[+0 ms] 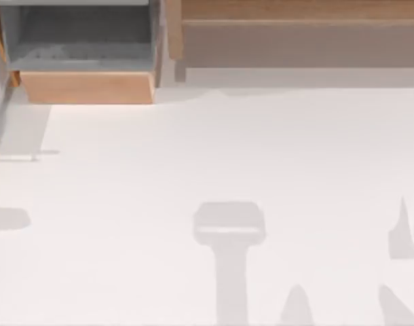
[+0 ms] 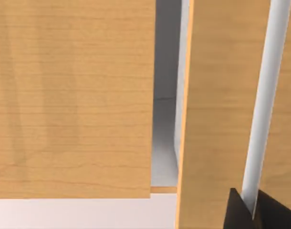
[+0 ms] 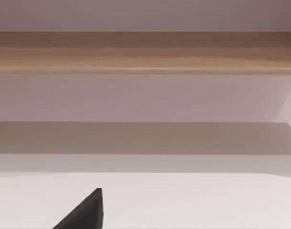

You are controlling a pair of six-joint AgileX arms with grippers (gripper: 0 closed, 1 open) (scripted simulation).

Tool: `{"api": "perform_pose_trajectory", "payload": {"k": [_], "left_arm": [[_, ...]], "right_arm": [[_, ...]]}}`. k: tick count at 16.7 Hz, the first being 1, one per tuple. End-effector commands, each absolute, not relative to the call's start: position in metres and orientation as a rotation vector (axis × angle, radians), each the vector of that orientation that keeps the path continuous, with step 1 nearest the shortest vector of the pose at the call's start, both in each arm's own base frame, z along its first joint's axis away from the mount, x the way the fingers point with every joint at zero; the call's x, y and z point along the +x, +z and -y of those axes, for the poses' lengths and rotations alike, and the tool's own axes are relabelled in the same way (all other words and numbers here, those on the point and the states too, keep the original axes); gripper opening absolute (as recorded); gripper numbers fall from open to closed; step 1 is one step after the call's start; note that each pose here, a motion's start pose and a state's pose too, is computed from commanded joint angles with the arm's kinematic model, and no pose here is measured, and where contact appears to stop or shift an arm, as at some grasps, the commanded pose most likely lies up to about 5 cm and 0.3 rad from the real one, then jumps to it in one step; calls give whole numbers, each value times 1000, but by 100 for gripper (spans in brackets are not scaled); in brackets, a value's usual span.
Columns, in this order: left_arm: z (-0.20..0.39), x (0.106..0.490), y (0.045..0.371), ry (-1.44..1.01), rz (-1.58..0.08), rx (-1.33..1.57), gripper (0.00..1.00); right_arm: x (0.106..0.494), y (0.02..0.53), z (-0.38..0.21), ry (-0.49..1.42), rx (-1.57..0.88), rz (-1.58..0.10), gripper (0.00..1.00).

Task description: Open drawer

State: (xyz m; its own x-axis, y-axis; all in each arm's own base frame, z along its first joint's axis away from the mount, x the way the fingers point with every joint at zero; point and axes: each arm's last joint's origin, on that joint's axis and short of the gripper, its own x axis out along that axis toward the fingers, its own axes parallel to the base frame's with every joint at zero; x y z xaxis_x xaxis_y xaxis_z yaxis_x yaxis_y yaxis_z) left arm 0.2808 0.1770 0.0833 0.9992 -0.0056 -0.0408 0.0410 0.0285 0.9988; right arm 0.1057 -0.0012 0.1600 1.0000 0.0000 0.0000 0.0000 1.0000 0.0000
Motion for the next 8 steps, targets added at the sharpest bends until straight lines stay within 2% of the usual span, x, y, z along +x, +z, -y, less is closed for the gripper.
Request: {"api": "perform_pose_trajectory", "payload": {"k": [4, 8], "left_arm": [[-176, 251, 87, -34, -9, 1554, 0], [-175, 245, 87, -33, -5, 1555, 0]], "right_arm": [[106, 160, 1, 0, 0, 0, 100], [106, 160, 1, 0, 0, 0, 100]]}}
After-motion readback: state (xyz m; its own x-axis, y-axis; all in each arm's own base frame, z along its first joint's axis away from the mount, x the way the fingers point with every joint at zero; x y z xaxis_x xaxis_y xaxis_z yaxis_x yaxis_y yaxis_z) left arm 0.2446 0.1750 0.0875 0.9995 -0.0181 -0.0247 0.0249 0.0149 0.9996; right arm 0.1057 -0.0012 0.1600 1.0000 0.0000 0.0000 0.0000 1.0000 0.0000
